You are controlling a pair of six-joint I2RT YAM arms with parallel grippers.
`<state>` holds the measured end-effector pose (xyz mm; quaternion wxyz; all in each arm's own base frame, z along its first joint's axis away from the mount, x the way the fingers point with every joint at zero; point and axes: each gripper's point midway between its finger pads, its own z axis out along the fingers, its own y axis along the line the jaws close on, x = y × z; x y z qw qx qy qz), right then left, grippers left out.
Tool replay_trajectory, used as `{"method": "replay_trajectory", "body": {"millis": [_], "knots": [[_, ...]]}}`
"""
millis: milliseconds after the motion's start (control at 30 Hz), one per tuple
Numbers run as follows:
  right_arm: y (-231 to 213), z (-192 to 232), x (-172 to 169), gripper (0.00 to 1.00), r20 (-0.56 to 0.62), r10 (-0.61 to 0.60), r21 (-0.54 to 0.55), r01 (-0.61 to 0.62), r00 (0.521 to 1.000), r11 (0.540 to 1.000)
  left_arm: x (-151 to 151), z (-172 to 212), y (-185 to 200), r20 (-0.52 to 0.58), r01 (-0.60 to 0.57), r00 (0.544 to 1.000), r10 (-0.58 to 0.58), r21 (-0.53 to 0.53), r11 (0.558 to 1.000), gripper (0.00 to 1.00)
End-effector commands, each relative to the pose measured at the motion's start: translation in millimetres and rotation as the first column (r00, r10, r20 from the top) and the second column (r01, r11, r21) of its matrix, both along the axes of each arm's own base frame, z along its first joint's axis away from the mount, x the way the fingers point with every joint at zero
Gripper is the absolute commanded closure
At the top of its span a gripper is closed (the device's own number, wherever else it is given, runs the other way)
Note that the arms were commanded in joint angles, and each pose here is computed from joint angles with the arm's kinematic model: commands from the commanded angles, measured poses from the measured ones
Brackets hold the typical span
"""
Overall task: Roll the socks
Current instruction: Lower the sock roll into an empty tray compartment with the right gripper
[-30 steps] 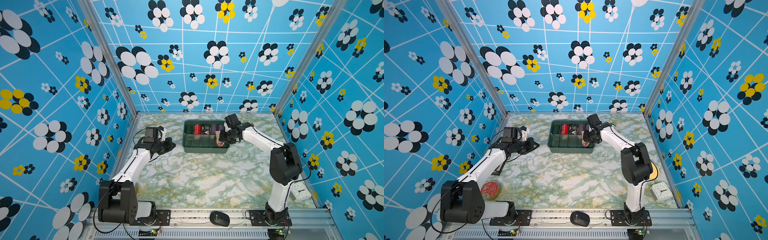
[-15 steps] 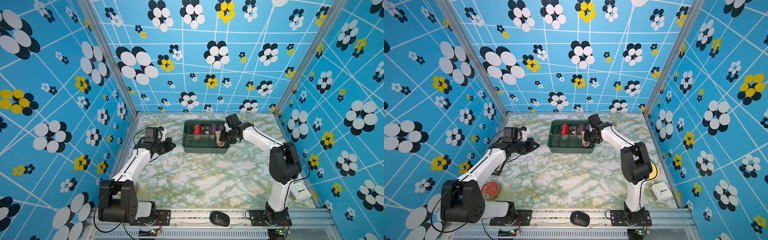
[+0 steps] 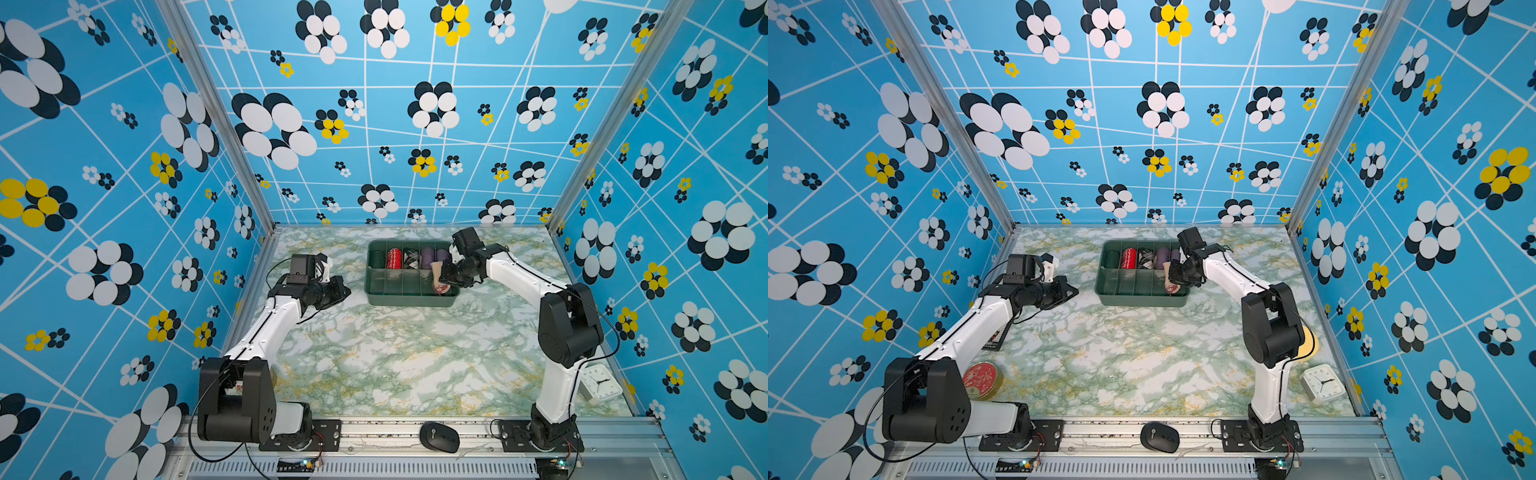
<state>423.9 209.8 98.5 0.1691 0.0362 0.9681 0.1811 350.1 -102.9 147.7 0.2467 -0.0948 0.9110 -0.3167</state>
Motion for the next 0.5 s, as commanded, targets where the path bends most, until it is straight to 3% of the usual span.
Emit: {"method": "replay_trajectory", "body": {"millis": [0,467], "knots": [[-37.1,-44.5,-21.4,1.0,-0.141,-0.059,-0.128,0.041,0.988,0.991,-2.6,-6.0,2.5,-0.021,0.012,1.0,-0.012,0.01,1.0,0.99],[-56.8,-53.0,-31.7,1.0,-0.177,-0.055,-0.222,0.015,0.983,0.975,-3.4,-6.5,5.5,-0.025,0.009,1.0,-0.008,0.015,1.0,0.99]]}}
